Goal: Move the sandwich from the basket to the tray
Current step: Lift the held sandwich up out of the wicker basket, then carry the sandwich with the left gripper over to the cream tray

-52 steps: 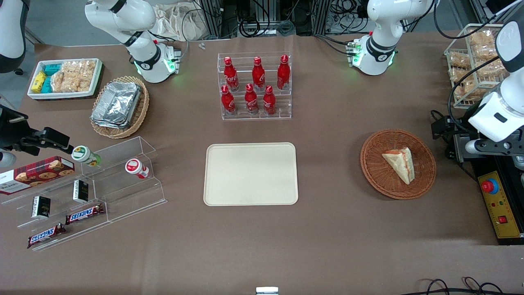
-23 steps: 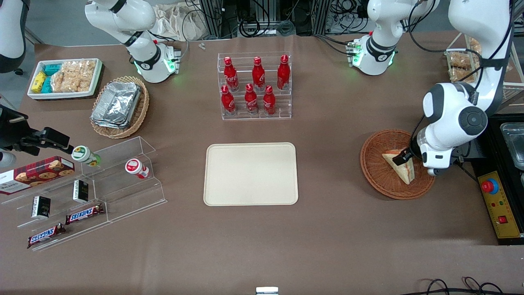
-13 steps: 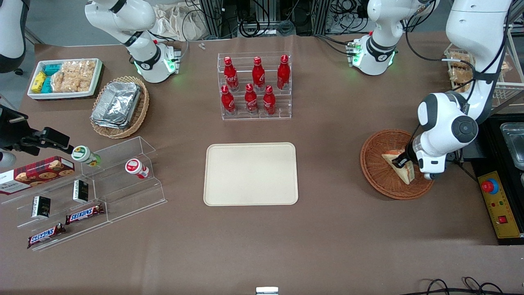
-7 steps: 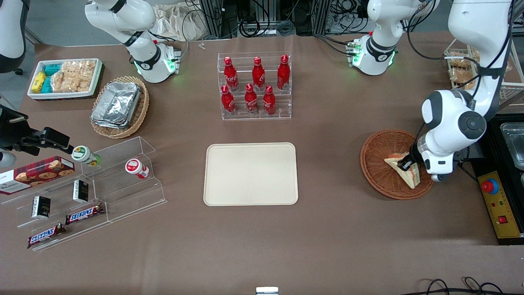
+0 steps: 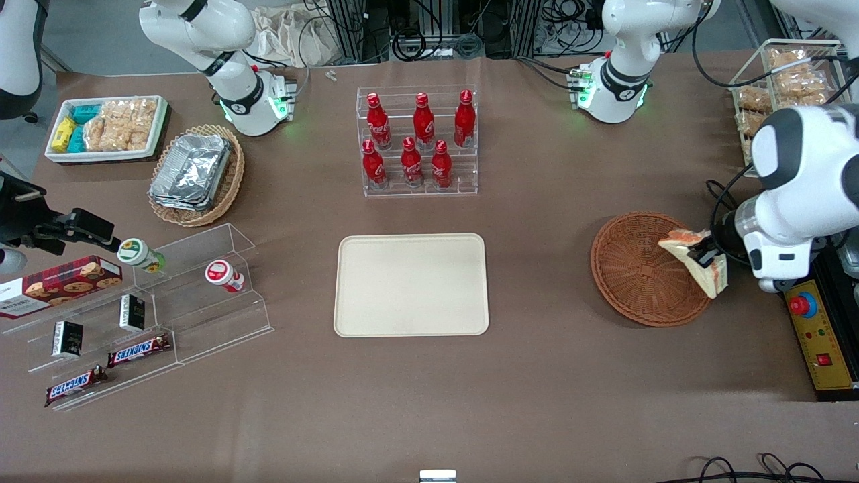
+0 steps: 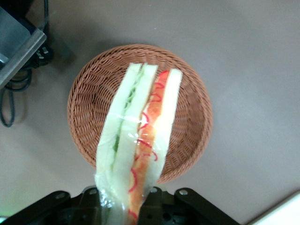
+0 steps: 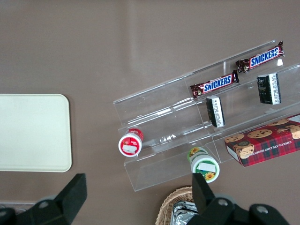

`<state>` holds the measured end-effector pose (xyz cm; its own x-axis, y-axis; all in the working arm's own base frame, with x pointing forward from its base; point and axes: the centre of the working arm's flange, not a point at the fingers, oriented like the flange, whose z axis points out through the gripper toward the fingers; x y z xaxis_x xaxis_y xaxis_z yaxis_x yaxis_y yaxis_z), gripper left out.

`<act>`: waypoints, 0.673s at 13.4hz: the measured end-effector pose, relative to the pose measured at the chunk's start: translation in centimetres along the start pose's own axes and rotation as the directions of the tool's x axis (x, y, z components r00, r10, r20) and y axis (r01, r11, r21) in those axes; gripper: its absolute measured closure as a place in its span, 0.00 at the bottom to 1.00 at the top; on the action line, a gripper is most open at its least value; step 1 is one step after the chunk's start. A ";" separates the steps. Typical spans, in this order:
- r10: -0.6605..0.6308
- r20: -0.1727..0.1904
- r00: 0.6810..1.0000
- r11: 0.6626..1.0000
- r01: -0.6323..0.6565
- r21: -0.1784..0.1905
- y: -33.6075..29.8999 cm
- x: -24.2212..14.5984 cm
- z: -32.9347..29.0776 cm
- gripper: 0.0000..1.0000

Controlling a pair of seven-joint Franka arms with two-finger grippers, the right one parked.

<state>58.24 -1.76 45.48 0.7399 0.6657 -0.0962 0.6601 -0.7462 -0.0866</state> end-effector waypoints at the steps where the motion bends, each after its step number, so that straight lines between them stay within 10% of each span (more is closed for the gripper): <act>1: 0.062 -0.001 0.998 0.998 -0.062 0.001 1.0 -1.1 -2.2 0.80; 9: 0.489 -0.015 0.872 0.872 -0.489 -0.030 10.6 -12.5 -8.0 0.80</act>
<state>57.03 -17.94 53.66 0.9700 0.2159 -0.1118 0.2175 -0.9761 0.0017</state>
